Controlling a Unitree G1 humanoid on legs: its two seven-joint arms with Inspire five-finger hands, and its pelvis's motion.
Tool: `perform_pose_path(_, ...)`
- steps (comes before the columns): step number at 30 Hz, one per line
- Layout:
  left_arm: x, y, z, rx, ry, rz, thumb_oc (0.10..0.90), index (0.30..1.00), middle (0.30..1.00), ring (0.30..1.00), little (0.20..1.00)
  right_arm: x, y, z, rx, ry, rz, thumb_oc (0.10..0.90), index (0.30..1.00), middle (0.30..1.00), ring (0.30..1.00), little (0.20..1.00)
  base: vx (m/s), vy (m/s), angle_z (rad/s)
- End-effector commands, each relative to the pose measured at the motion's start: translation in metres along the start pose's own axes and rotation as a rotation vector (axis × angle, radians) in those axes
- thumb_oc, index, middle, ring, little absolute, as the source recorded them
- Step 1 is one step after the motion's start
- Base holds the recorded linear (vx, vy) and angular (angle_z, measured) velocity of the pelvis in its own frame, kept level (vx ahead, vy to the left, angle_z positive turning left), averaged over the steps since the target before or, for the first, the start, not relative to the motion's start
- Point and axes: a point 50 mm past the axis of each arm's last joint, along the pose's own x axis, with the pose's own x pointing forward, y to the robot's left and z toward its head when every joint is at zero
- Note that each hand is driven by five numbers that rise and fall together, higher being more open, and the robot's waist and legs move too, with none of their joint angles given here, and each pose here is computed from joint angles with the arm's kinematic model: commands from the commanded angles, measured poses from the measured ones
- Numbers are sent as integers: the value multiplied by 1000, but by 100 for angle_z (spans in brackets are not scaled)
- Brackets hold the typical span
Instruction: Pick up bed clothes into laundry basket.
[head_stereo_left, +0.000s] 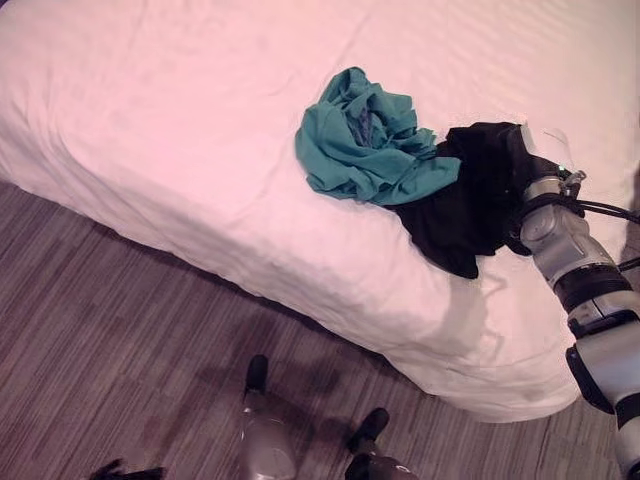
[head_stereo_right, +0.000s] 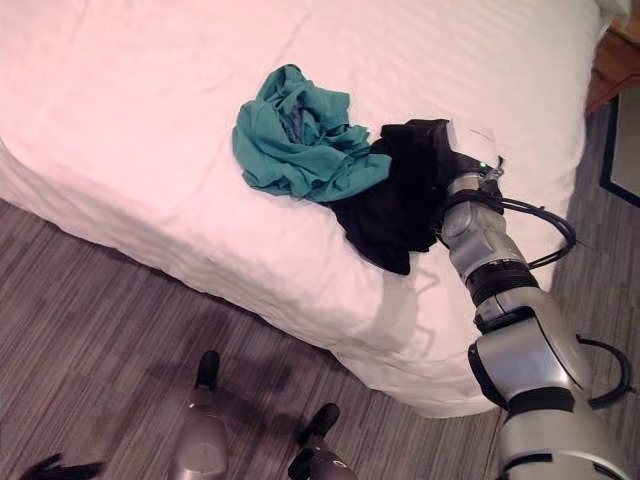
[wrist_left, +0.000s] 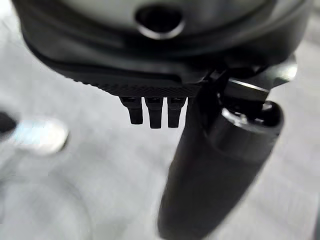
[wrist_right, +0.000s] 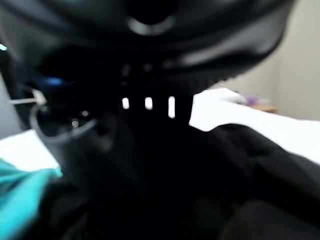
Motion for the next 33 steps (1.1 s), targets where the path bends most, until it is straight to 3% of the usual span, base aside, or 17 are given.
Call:
perform_pose_path(1,-21,128,82,139,-262,394,800,900,900,900,900,-30,-2,-31,54,-4,-28,400,300,300,300,300,93,54,-1)
perform_pose_path(4,-60,159,163,181,-601,525,800,900,900,900,900,-82,11,-84,59,116,44,400,300,300,300,300,83,32,-5)
perform_pose_path(5,-61,160,164,185,-603,527,800,900,900,900,900,-85,11,-85,61,119,46,400,300,300,300,300,78,4,-3)
perform_pose_path(7,-117,170,230,163,-943,624,800,900,900,900,900,-132,33,-126,77,285,133,400,300,300,300,300,103,-14,-15)
perform_pose_path(10,-171,149,278,162,-1262,619,800,900,900,900,900,-178,62,-159,97,482,221,400,300,300,300,300,49,-14,-11)
perform_pose_path(11,-172,148,278,162,-1263,619,800,900,900,900,900,-178,62,-159,98,484,219,400,300,300,300,300,5,-8,-21)
perform_pose_path(13,-201,107,300,172,-1472,532,800,900,900,900,900,-221,96,-178,126,663,338,400,300,300,300,300,44,2,-35)
perform_pose_path(17,-211,66,319,163,-1561,440,800,900,900,900,900,-254,118,-188,119,781,456,400,300,300,300,300,34,27,-29)
perform_pose_path(19,-212,36,332,204,-1577,376,800,900,900,900,900,-285,131,-195,125,887,534,400,300,300,300,300,54,46,-41)
perform_pose_path(20,-213,35,334,204,-1580,374,800,900,900,900,900,-285,131,-195,127,889,532,400,300,300,300,300,33,29,-32)
perform_pose_path(27,-190,-5,346,333,-1462,310,800,900,900,900,900,-368,150,-207,64,1138,772,400,300,300,300,300,17,25,-48)
perform_pose_path(29,-191,-6,347,334,-1465,309,800,900,900,900,900,-369,150,-206,66,1139,771,400,300,300,300,300,12,-7,-17)
perform_pose_path(31,-185,-18,352,323,-1423,256,800,900,900,900,900,-396,149,-209,44,1230,835,400,300,300,300,300,13,-25,-2)
perform_pose_path(33,-178,-29,354,334,-1372,201,800,900,900,900,900,-396,146,-212,41,1253,827,400,300,300,300,300,-35,-28,1)
